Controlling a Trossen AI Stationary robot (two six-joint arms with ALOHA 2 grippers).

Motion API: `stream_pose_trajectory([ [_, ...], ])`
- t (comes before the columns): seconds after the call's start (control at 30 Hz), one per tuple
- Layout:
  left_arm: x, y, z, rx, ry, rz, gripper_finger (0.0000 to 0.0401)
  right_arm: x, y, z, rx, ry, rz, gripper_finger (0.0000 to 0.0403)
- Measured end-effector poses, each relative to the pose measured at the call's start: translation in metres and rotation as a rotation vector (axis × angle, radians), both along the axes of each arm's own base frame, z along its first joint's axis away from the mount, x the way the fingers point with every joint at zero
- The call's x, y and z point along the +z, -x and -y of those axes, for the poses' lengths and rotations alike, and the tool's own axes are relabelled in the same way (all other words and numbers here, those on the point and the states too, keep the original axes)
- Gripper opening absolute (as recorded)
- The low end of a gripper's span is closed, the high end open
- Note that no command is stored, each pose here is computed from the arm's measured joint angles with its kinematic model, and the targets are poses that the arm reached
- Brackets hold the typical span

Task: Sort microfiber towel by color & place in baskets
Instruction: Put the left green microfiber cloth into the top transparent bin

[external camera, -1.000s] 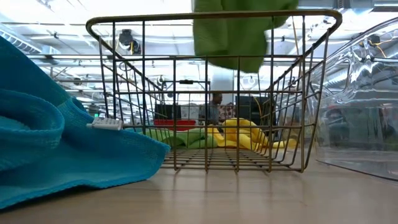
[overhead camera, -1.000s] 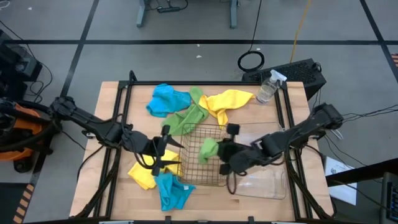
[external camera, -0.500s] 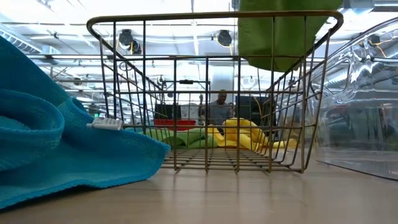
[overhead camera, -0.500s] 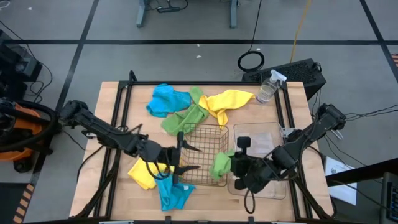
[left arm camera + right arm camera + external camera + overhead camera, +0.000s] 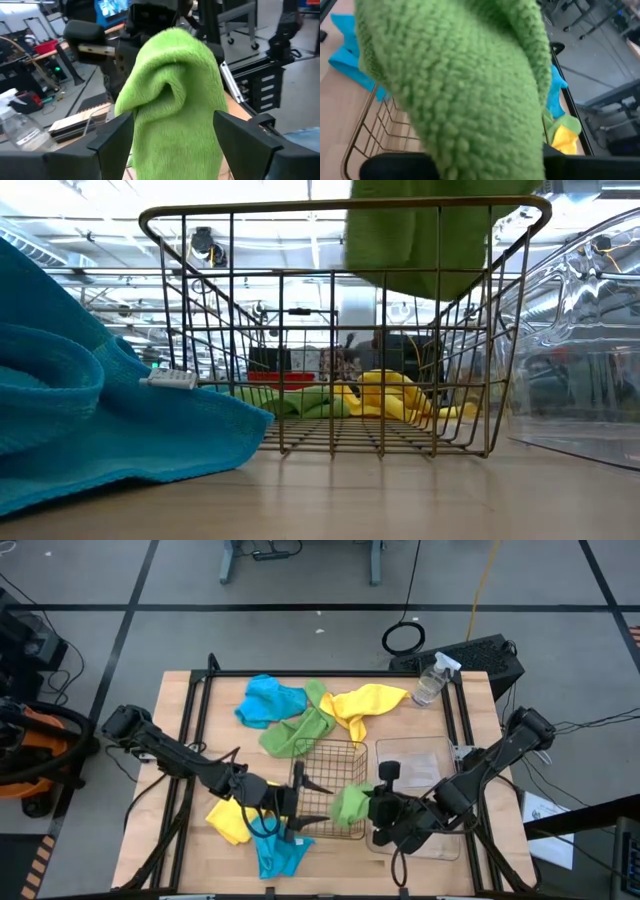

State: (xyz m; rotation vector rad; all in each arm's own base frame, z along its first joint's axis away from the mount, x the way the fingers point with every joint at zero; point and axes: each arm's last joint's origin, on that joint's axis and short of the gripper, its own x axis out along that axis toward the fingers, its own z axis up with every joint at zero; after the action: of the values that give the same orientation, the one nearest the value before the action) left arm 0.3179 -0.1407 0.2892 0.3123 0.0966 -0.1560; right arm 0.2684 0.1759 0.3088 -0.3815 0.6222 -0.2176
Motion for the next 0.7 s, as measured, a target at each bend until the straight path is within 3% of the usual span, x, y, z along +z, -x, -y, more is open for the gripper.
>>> stream_pose_trajectory([
  [0.17,-0.01,-0.004,0.006,-0.059,0.023,-0.029,0.0278,-0.006,-0.005,-0.002,0.042,0.023,0.034,0.0013],
  [0.47,-0.031,-0.019,0.014,-0.065,0.028,-0.016,0.0278,-0.007,-0.013,-0.002,0.101,0.082,0.089,0.0013],
  [0.7,-0.025,-0.008,0.021,-0.022,-0.018,-0.033,0.0278,-0.008,-0.016,0.004,0.089,0.084,0.078,0.0013],
])
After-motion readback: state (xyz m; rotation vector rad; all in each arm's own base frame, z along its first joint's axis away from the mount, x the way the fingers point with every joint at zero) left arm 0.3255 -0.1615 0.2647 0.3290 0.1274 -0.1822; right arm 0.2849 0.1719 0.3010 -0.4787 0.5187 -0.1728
